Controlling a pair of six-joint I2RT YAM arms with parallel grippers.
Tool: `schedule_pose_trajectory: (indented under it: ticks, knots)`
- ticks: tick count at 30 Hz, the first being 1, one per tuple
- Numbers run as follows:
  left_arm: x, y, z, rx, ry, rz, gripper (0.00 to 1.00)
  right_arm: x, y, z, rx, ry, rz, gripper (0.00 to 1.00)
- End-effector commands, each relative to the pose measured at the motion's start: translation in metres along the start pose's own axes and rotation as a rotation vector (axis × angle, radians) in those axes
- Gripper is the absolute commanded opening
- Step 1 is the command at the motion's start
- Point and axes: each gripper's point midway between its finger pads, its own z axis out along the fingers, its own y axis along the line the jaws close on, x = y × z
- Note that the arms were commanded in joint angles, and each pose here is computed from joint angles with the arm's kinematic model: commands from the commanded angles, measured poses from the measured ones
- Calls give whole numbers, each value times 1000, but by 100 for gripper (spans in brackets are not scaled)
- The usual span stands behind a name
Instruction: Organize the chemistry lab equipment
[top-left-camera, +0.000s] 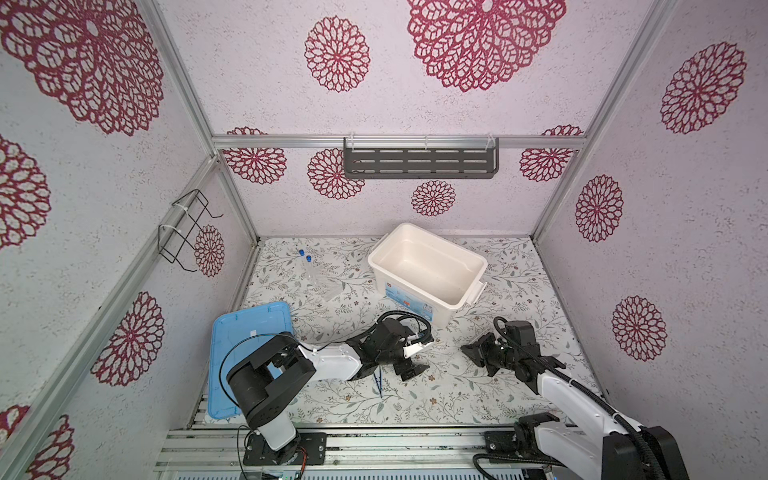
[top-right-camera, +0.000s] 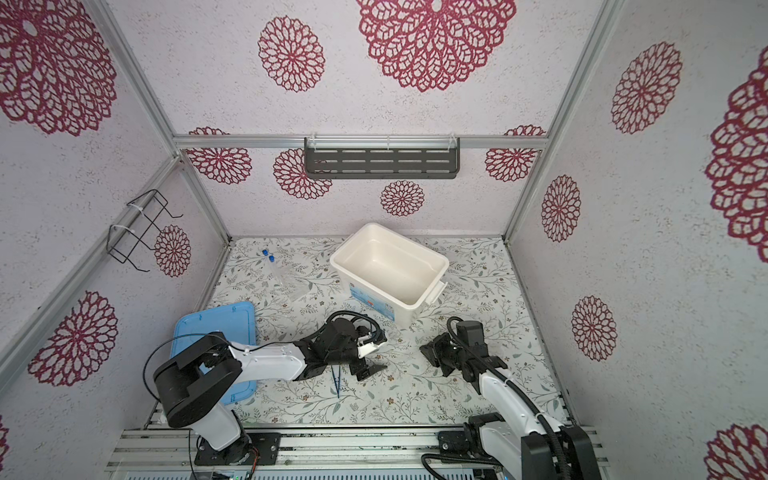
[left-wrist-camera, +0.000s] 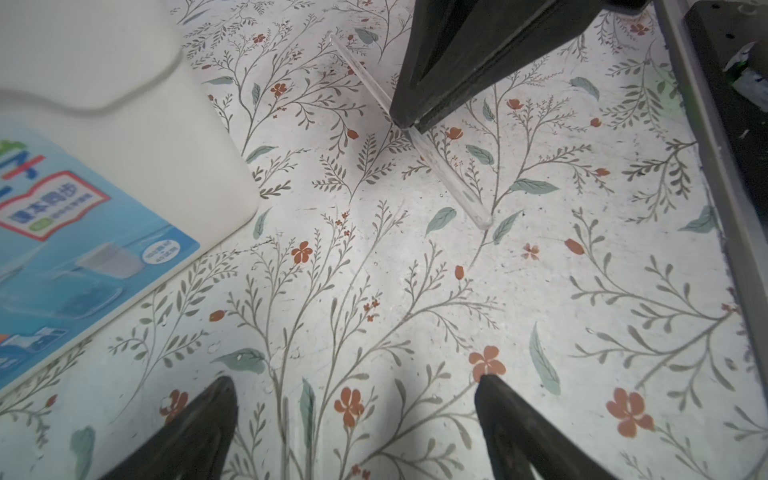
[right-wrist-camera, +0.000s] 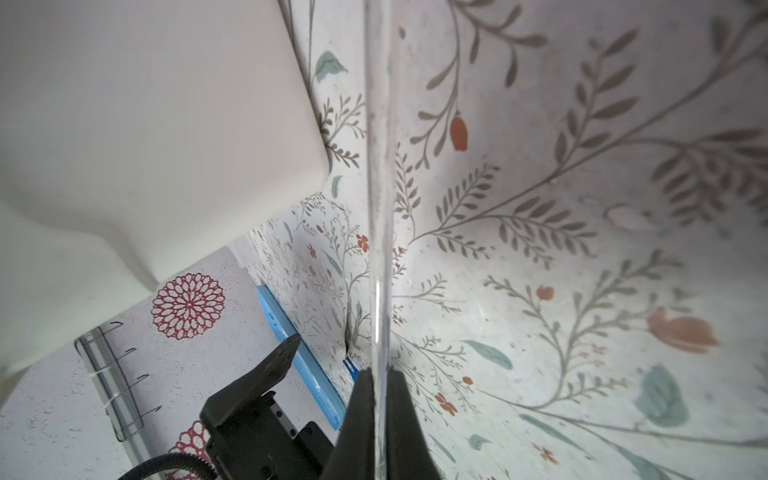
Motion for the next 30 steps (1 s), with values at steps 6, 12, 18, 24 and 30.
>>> schedule_pose_trajectory:
  ticks: [6,12,18,24,30]
  knots:
    - [-37,0,9,-45,-132,118,84,8,30,2,-96,-28,47,8]
    - [-44,-11,21,-50,-152,143,77,12,34,7,-115,-44,72,8]
    - [-52,-10,26,-75,-176,138,68,15,34,11,-115,-60,92,8]
    - [-57,-7,28,-100,-201,112,52,22,33,15,-118,-58,100,7]
    - [-54,-4,32,-118,-190,89,36,23,32,14,-127,-63,115,7]
